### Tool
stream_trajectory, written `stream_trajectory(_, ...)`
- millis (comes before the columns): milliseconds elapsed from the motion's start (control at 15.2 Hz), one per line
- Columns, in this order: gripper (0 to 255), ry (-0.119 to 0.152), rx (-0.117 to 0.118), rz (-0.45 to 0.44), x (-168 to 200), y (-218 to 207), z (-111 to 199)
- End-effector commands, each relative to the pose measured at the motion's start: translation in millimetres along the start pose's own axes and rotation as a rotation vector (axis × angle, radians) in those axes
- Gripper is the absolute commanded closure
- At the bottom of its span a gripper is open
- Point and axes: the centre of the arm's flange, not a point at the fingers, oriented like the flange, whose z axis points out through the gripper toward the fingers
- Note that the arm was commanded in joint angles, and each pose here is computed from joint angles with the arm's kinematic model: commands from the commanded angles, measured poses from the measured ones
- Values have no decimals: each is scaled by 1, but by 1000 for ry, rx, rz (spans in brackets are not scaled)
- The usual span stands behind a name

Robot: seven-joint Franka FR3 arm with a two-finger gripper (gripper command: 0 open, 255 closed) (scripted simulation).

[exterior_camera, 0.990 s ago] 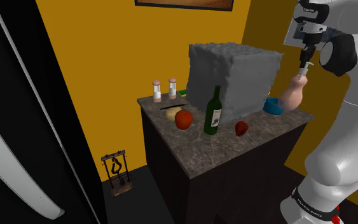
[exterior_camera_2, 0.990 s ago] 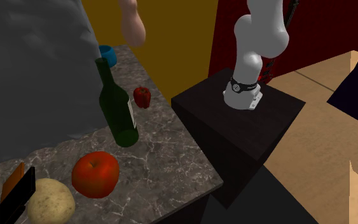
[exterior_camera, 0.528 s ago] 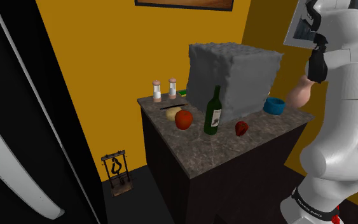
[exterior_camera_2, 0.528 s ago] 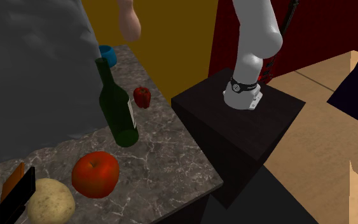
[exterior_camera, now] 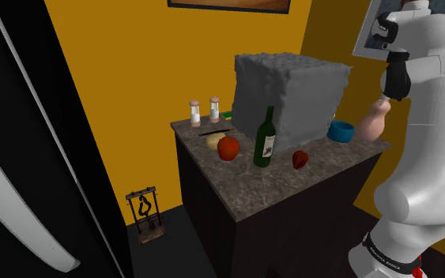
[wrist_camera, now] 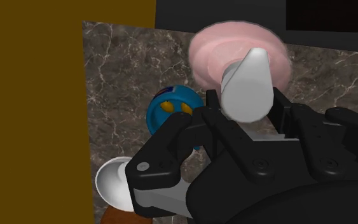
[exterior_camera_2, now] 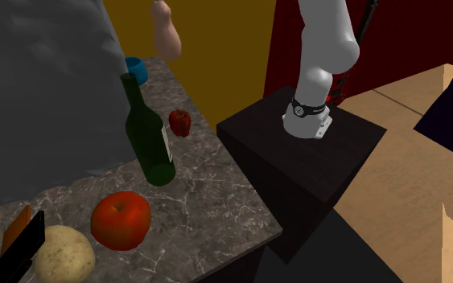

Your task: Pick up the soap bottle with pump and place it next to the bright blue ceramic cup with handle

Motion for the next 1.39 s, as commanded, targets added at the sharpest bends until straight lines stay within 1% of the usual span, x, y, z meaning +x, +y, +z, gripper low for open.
stream_trajectory(0,255,1,-2,0,0,0,11)
stream_trajectory(1320,255,1,-2,0,11,-7,116)
